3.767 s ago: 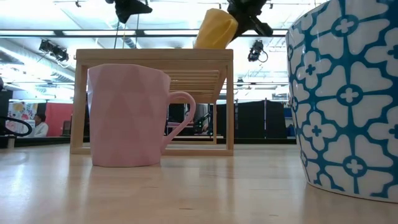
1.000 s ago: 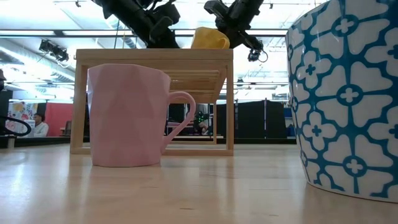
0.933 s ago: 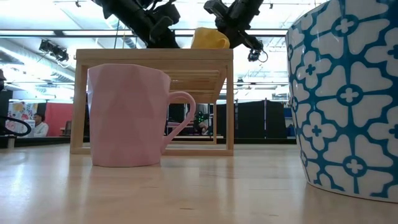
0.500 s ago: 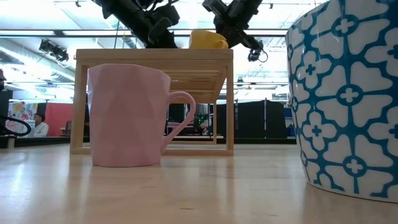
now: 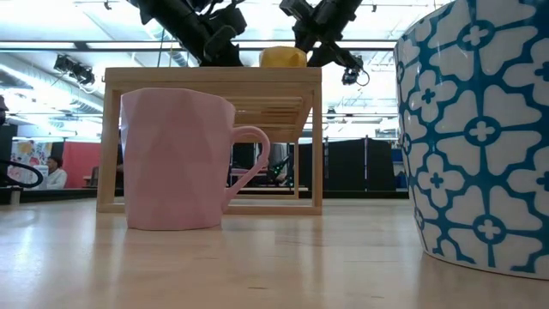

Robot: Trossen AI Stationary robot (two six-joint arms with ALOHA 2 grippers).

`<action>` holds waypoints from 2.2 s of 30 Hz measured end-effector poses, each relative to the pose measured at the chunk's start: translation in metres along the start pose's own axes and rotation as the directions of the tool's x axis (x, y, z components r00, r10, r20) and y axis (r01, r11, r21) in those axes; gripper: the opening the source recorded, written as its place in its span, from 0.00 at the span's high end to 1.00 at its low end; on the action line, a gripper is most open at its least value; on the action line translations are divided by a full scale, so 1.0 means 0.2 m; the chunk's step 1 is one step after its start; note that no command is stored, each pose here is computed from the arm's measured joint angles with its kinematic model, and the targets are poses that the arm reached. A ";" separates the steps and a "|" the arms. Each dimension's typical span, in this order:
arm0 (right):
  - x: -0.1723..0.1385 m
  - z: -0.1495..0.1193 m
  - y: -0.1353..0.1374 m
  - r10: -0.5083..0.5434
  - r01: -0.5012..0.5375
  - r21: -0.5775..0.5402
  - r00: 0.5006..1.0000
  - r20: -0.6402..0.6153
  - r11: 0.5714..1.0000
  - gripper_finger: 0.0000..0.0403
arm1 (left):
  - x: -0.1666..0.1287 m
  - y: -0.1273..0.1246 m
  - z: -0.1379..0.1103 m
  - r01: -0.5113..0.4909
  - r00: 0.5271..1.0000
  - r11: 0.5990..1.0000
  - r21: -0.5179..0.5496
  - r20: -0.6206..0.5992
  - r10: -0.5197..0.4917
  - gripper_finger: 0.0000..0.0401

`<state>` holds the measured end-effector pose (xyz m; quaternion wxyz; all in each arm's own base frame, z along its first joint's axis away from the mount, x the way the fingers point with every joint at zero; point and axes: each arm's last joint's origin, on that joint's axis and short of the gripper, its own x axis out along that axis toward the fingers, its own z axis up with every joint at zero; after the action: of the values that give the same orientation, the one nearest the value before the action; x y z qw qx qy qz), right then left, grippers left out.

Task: Place coffee mugs
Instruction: Put the yellow mug on the shelf

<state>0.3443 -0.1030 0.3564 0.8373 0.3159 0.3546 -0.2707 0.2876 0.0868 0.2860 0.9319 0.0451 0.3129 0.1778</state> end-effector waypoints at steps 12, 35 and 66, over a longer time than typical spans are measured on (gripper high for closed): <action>0.00 0.05 -0.03 0.110 -0.110 0.027 0.994 -0.003 0.994 0.67 | 0.00 0.00 0.00 0.000 1.000 1.000 -0.008 0.001 0.000 0.44; 0.00 0.06 -0.04 0.268 -0.258 0.103 0.958 -0.103 0.961 0.68 | -0.01 0.02 0.01 -0.104 0.994 0.991 -0.082 0.010 0.106 0.44; -0.08 0.13 -0.15 0.225 -0.223 0.078 0.974 -0.020 0.972 0.68 | -0.18 -0.08 -0.02 -0.088 0.993 0.996 -0.031 -0.077 0.086 0.44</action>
<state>0.3266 -0.1377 0.3725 0.8449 0.3891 0.3183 -0.1830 0.2636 0.0582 0.2994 0.9115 0.0359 0.3424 0.2251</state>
